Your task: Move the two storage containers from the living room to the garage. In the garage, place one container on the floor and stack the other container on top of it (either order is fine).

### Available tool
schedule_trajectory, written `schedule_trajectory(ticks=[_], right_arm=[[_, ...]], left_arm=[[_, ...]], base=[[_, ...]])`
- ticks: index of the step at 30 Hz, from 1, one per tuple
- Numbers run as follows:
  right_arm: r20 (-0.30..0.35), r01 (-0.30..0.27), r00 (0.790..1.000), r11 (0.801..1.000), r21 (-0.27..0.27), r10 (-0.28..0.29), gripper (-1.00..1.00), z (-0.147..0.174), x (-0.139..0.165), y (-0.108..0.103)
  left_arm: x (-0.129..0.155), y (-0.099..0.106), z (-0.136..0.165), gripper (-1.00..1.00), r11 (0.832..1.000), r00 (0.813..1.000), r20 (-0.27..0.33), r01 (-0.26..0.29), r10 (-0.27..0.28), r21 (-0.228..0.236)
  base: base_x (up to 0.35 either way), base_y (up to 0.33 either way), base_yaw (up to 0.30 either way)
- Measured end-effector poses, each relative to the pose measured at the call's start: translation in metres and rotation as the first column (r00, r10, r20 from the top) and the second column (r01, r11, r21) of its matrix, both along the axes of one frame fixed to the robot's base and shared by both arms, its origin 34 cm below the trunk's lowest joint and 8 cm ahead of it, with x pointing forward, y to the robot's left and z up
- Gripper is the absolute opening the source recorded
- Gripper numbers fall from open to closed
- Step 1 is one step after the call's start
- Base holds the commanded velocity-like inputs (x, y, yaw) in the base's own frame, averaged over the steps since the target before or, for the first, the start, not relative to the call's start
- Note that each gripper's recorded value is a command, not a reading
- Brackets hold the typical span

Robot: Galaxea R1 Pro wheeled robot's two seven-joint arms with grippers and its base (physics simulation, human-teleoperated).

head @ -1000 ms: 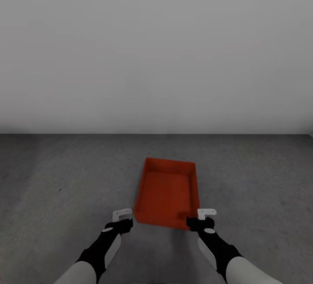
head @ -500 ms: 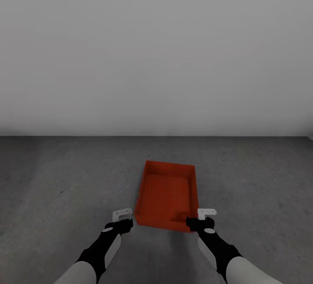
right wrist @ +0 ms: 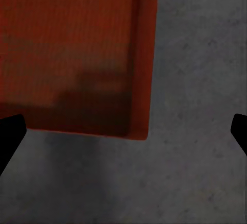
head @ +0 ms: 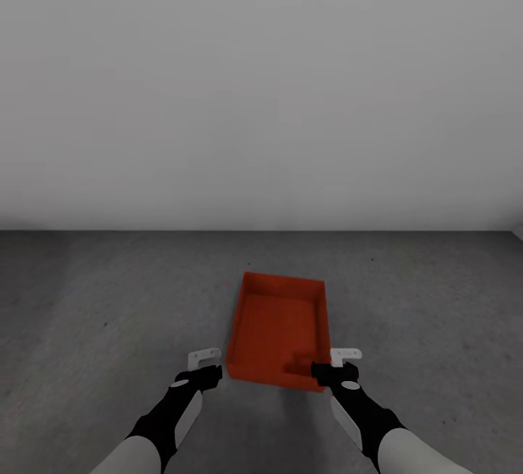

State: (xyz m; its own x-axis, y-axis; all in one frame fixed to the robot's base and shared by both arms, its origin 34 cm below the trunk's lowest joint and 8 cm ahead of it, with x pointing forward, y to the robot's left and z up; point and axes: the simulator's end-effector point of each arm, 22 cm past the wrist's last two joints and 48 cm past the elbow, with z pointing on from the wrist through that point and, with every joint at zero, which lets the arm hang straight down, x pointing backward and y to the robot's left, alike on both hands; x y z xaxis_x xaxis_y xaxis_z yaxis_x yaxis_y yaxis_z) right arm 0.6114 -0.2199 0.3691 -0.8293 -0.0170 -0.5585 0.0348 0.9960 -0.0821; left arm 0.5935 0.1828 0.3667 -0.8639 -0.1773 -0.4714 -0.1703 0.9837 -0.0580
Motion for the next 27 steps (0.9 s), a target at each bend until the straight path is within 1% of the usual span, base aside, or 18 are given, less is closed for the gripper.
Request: schedule_trajectory(ticks=[27], right_arm=[[0.001, 0.003, 1.0, 1.0, -0.004, -0.003, 1.0, 0.054, 0.008, -0.003]], left_arm=[[0.007, 0.001, 0.053, 1.0, 1.0, 1.0, -0.003, -0.003, 0.003, 0.0]], base=[[0.0, 0.0, 0.0]])
